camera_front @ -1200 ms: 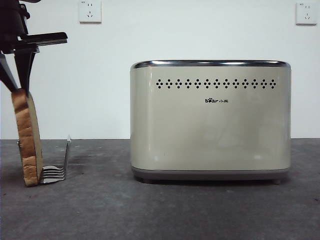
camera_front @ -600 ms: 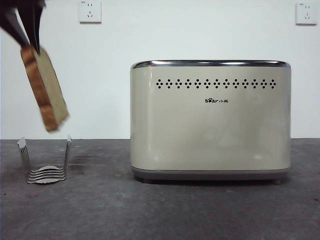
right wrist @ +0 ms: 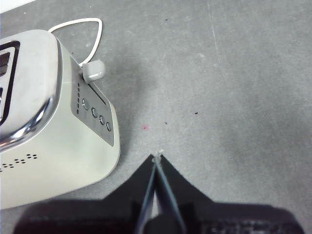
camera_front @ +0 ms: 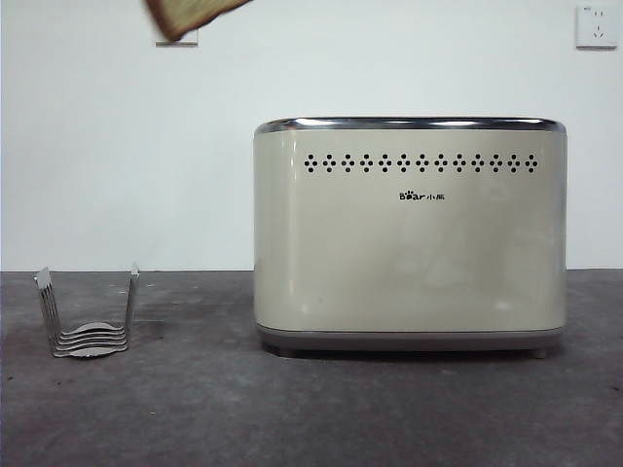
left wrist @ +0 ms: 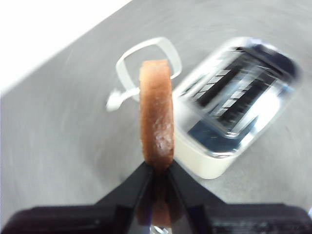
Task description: Pick up a slice of bread from the rack,put the bread on the toaster,press the button
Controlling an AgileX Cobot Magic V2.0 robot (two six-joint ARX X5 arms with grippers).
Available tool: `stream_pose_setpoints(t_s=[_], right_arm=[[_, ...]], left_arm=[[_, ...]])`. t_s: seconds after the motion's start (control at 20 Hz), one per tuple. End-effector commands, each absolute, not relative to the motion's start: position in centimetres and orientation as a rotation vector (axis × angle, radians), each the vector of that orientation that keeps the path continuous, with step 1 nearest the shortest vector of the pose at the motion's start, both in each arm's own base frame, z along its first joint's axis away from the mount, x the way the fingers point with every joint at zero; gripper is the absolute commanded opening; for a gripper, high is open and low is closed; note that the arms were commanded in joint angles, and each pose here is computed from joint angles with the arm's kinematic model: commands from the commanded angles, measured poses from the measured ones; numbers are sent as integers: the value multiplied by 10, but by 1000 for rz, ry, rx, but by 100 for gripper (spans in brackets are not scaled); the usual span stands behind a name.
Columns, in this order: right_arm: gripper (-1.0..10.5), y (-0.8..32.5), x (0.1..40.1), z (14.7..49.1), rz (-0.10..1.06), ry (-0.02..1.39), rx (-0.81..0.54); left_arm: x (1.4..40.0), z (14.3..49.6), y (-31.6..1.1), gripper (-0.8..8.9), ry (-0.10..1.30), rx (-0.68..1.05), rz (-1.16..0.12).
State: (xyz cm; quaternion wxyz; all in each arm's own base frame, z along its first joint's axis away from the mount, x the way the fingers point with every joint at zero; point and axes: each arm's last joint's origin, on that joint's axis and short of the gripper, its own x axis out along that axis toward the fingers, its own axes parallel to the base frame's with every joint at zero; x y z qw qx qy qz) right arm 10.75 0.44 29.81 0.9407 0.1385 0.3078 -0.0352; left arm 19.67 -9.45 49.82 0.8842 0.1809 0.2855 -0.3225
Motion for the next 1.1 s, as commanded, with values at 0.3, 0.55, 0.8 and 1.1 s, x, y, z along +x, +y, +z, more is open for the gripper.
stream_pose_setpoints(t_s=[0.3, 0.55, 0.8, 1.1], right_arm=[[0, 4, 107, 300, -62, 624, 264], [0, 4, 107, 300, -55, 622, 246], [0, 4, 106, 298, -47, 645, 209], [0, 4, 106, 298, -46, 651, 203]], left_arm=[[177, 499, -131, -9, 407, 665, -1053], [180, 491, -156, -9, 366, 764, -1144], [208, 474, -184, -9, 384, 776, -1167], [236, 455, -210, -9, 384, 784, -1182]])
